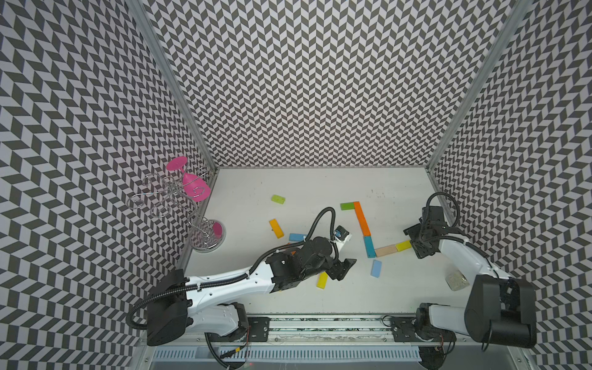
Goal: Assemble a giraffe with building blocks
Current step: Assemble the building block at the center of the board, then pick up the building block from the center of the board, then assemble the building block at the center of the board.
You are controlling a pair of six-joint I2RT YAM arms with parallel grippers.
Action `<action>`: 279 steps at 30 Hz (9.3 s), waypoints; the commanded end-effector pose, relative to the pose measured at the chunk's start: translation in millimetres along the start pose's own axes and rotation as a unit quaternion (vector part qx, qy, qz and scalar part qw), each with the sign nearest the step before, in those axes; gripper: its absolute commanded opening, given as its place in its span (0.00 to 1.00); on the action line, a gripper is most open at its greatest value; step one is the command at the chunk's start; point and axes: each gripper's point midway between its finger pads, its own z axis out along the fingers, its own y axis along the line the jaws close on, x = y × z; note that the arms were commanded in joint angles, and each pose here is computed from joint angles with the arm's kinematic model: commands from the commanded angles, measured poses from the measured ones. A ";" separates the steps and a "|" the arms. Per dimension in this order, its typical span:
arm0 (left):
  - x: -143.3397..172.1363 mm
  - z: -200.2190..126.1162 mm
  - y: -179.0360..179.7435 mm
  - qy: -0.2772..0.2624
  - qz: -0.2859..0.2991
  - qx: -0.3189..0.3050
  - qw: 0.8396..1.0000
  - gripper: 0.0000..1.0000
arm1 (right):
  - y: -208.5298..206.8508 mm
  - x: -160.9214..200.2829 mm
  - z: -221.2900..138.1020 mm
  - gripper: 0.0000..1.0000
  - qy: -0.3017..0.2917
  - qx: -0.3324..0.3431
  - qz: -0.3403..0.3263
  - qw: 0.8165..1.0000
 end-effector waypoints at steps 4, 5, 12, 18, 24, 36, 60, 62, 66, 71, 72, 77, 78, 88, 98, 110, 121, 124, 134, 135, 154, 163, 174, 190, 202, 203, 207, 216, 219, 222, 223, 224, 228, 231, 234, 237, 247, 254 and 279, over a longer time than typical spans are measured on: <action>-4.4 -8.3 23.7 -0.006 -0.048 -0.006 0.999 0.78 | 11.7 2.8 -45.1 0.71 -0.025 -0.045 -0.108 0.993; -4.2 -7.8 27.8 -0.005 -0.052 -0.010 0.999 0.78 | 11.8 8.7 -48.4 0.70 -0.020 -0.052 -0.122 0.991; -3.2 -9.2 43.3 0.000 -0.073 -0.024 0.997 0.78 | 10.7 88.1 -50.5 0.67 0.039 -0.065 -0.242 0.967; 1.9 -13.0 44.7 0.004 -0.085 -0.027 0.996 0.78 | -3.9 131.7 -47.1 0.65 0.074 -0.063 -0.295 0.951; 8.3 -16.3 47.5 0.007 -0.095 -0.033 0.995 0.78 | -17.9 163.4 -38.8 0.65 0.095 -0.051 -0.330 0.938; 11.3 -18.4 45.7 0.009 -0.100 -0.029 0.995 0.78 | -32.9 186.4 -9.6 0.63 0.106 -0.006 -0.365 0.925; 12.9 -17.8 46.9 0.007 -0.099 -0.030 0.995 0.77 | -25.9 183.7 9.5 0.33 0.086 0.028 -0.402 0.911; 13.0 -17.6 47.2 0.007 -0.098 -0.031 0.995 0.77 | -26.3 183.9 10.0 0.32 0.086 0.029 -0.403 0.911; 13.0 -17.8 47.3 0.007 -0.099 -0.032 0.995 0.77 | -26.9 185.6 10.8 0.30 0.090 0.028 -0.408 0.908; 11.5 -17.8 47.3 0.005 -0.099 -0.031 0.995 0.77 | -23.0 185.3 10.6 0.29 0.088 0.029 -0.425 0.901; 12.3 -17.5 47.2 0.006 -0.099 -0.031 0.995 0.77 | -22.8 185.2 10.6 0.29 0.089 0.029 -0.426 0.900; 11.7 -17.8 47.2 0.006 -0.099 -0.032 0.995 0.77 | -23.1 185.7 11.6 0.29 0.089 0.032 -0.436 0.895; 10.9 -17.9 47.6 0.004 -0.098 -0.032 0.995 0.77 | -22.3 186.0 11.2 0.29 0.089 0.032 -0.438 0.894; 10.3 -16.9 48.5 0.005 -0.096 -0.034 0.995 0.78 | -20.7 188.3 14.0 0.29 0.088 0.036 -0.445 0.890; 10.5 -16.3 48.6 0.004 -0.096 -0.034 0.995 0.77 | -19.7 183.3 11.8 0.47 0.078 0.045 -0.445 0.891; 4.2 -26.5 50.3 -0.011 -0.096 -0.040 0.995 0.77 | 31.6 177.0 -42.2 0.62 0.063 -0.025 -0.450 0.891; -21.1 -64.2 58.9 -0.059 -0.102 -0.067 0.991 0.78 | 153.0 209.9 -114.9 0.59 -0.012 -0.267 -0.684 0.679; -25.2 -76.4 62.0 -0.073 -0.104 -0.074 0.989 0.78 | 161.2 219.7 -116.7 0.61 -0.039 -0.295 -0.746 0.596; -26.7 -84.0 64.2 -0.086 -0.122 -0.075 0.986 0.78 | 136.7 238.2 -69.7 0.63 -0.029 -0.242 -0.887 0.392; -26.2 -83.0 64.0 -0.084 -0.122 -0.074 0.986 0.78 | 132.9 237.6 -59.0 0.63 -0.019 -0.223 -0.896 0.383; -20.1 -74.8 68.3 -0.077 -0.115 -0.071 0.988 0.78 | 136.0 238.7 32.6 0.64 0.053 -0.156 -0.927 0.337; -21.4 -75.3 75.3 -0.075 -0.109 -0.074 0.988 0.78 | 122.5 252.1 51.6 0.63 0.091 -0.164 -0.924 0.334; -22.6 -74.6 76.3 -0.074 -0.108 -0.076 0.988 0.78 | 101.0 261.0 57.0 0.38 0.150 -0.159 -0.907 0.359; -23.1 -76.6 75.5 -0.075 -0.105 -0.074 0.989 0.78 | 79.4 260.7 49.6 0.36 0.195 -0.127 -0.889 0.395; -25.9 -80.3 72.6 -0.080 -0.102 -0.066 0.989 0.78 | 150.3 231.2 -28.3 0.22 0.065 -0.205 -0.832 0.512; -27.9 -80.5 70.8 -0.081 -0.100 -0.062 0.990 0.78 | 156.6 220.7 -39.1 0.23 0.048 -0.204 -0.821 0.530; -34.4 -78.4 64.3 -0.092 -0.095 -0.043 0.990 0.78 | 173.2 173.1 -82.2 0.24 -0.030 -0.188 -0.765 0.616; -35.6 -77.9 43.7 -0.100 -0.094 0.017 0.990 0.78 | 138.4 91.8 -125.3 0.27 -0.059 -0.161 -0.511 0.842; -34.8 -80.5 40.3 -0.102 -0.095 0.025 0.990 0.78 | 113.8 86.1 -122.9 0.24 -0.057 -0.151 -0.460 0.873; -35.1 -82.0 36.7 -0.104 -0.095 0.034 0.989 0.78 | 89.8 81.0 -120.4 0.25 -0.059 -0.146 -0.411 0.898; -34.6 -82.0 36.4 -0.104 -0.096 0.035 0.989 0.78 | 81.6 79.9 -118.7 0.24 -0.055 -0.145 -0.392 0.907; -34.7 -82.4 35.5 -0.105 -0.096 0.038 0.989 0.78 | 73.4 78.8 -116.1 0.24 -0.052 -0.142 -0.377 0.914; -37.0 -85.2 36.1 -0.111 -0.096 0.036 0.988 0.78 | 43.6 76.6 -102.7 0.25 -0.045 -0.122 -0.322 0.938; -37.7 -86.5 36.0 -0.113 -0.096 0.036 0.988 0.78 | 37.5 68.3 -100.0 0.23 -0.059 -0.130 -0.292 0.946; -37.9 -87.4 34.5 -0.113 -0.096 0.041 0.988 0.78 | 42.8 53.2 -105.2 0.23 -0.073 -0.135 -0.279 0.948; -39.1 -89.1 34.4 -0.116 -0.097 0.041 0.988 0.78 | 58.4 27.4 -116.3 0.23 -0.096 -0.122 -0.303 0.940; -50.2 -108.1 31.1 -0.145 -0.095 0.049 0.984 0.78 | 141.5 -13.9 -142.0 0.22 -0.121 -0.106 -0.554 0.817; -58.8 -125.4 22.6 -0.165 -0.090 0.067 0.980 0.78 | 96.8 1.3 -90.2 0.21 -0.062 -0.028 -0.676 0.734; -46.0 -133.6 -15.7 -0.132 -0.059 0.127 0.981 0.79 | -70.9 9.6 -28.6 0.18 0.081 0.139 -0.770 0.617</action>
